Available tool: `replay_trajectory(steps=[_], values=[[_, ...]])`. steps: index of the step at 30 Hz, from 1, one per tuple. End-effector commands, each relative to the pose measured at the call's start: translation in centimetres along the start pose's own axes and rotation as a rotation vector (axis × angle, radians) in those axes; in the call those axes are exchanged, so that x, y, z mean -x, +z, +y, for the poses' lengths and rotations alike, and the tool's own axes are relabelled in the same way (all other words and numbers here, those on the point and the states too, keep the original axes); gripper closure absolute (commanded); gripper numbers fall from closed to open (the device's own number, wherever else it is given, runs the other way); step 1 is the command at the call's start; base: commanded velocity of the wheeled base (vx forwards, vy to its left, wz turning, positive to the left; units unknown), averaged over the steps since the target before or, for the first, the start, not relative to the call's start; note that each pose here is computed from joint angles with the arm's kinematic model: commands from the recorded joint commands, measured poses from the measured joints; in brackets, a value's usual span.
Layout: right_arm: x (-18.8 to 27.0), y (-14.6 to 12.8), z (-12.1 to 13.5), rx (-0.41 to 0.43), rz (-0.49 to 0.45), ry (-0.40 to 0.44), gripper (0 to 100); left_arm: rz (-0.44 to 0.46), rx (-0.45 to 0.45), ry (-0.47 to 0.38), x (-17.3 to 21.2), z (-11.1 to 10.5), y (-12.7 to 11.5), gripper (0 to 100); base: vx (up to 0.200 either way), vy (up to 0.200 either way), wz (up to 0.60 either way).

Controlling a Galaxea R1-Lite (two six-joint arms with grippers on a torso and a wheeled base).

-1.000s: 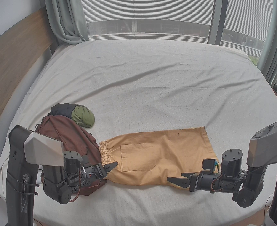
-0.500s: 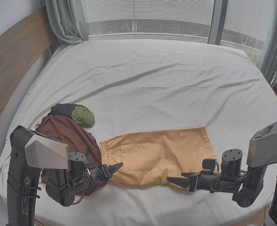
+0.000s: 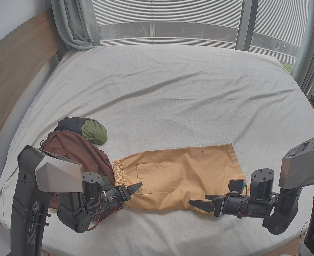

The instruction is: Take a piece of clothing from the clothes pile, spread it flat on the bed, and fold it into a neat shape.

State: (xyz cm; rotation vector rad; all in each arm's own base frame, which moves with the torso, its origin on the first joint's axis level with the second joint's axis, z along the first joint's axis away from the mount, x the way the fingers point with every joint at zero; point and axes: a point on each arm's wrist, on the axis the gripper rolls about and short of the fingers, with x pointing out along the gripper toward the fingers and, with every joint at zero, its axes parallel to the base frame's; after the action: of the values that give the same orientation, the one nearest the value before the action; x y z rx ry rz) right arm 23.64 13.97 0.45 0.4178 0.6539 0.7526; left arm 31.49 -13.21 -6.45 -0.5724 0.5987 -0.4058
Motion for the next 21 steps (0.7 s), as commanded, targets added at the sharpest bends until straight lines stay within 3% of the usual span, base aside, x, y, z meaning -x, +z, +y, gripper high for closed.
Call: replay_trajectory(steps=[1, 11, 12, 20, 21], values=[[-0.1, 0.0, -0.1, -0.002, -0.001, -0.002, 0, -0.026, 0.002, 0.010, -0.9, 0.5, 0.2, 0, 0.000, 0.000, 0.00], [-0.1, 0.0, -0.1, -0.002, -0.001, -0.002, 0, -0.051, 0.013, 0.012, -1.0, 0.7, 0.7, 0, 0.000, 0.000, 0.00], [-0.1, 0.0, -0.1, -0.002, -0.001, -0.002, 0, -0.053, 0.025, 0.015, -1.0, 0.7, 0.7, 100, 0.000, 0.000, 0.00], [-0.2, 0.1, -0.1, -0.001, -0.007, -0.003, 0, -0.077, 0.054, 0.011, -1.0, 0.3, 1.2, 100, 0.000, 0.000, 0.00], [-0.3, 0.4, -0.5, -0.004, -0.020, -0.011, 0, -0.105, 0.067, -0.016, -0.5, -0.7, 2.3, 100, 0.000, 0.000, 0.00]])
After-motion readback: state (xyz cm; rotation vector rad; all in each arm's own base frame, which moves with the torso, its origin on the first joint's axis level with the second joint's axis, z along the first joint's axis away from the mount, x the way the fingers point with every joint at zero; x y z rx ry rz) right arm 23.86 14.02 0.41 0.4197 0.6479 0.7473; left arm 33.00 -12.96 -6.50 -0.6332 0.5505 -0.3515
